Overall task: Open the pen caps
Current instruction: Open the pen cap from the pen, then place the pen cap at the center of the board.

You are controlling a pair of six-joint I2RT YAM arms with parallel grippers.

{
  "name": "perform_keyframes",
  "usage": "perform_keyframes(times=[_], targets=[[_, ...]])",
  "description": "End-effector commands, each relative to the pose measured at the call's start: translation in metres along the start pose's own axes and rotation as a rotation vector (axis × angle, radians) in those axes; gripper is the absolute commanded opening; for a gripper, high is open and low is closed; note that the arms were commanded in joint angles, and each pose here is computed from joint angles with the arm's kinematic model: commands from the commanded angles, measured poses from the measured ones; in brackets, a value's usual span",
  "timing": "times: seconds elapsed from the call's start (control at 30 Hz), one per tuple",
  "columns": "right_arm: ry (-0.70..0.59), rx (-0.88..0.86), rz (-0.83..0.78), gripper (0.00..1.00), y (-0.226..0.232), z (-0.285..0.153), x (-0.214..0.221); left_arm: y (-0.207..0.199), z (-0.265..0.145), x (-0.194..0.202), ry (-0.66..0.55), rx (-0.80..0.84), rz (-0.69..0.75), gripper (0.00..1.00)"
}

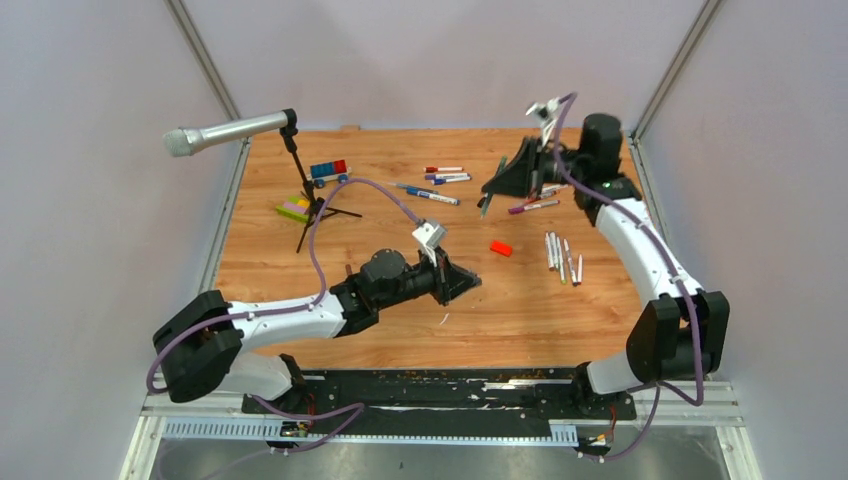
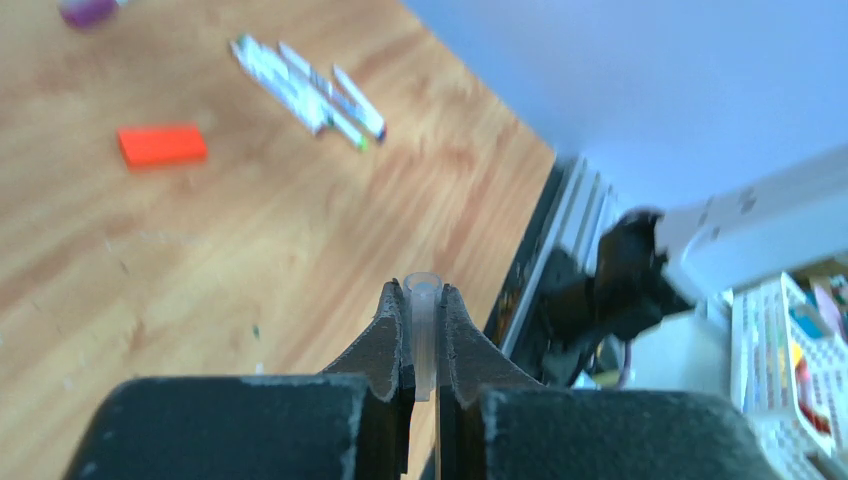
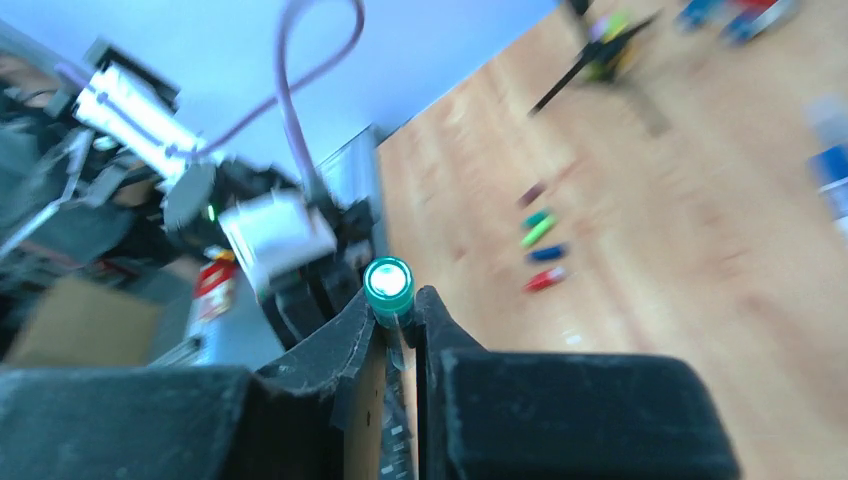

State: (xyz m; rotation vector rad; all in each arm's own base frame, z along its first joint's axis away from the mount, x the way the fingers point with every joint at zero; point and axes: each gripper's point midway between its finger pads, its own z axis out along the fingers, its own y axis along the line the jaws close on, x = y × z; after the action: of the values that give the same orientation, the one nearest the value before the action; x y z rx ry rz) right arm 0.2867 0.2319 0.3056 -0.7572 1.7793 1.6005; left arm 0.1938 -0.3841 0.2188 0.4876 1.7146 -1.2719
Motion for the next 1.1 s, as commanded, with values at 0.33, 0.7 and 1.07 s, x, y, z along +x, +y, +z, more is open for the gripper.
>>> perform_keyframes(times=[0.33,0.7,1.07], targets=[[-0.072,0.183,-0.259,0.0,-0.004,-0.045,-0.041,0.027,-0.032,0.07,0.187,-0.086,-0.013,0.0],[-0.114,0.51,-0.179,0.0,-0.075,-0.123,0.035,0.113,-0.085,0.061,0.207,-0.619,0.076,0.0],[-0.192,0.617,-0.177,0.01,-0.09,-0.155,0.066,0.165,-0.094,0.07,0.377,-0.947,0.075,0.0]])
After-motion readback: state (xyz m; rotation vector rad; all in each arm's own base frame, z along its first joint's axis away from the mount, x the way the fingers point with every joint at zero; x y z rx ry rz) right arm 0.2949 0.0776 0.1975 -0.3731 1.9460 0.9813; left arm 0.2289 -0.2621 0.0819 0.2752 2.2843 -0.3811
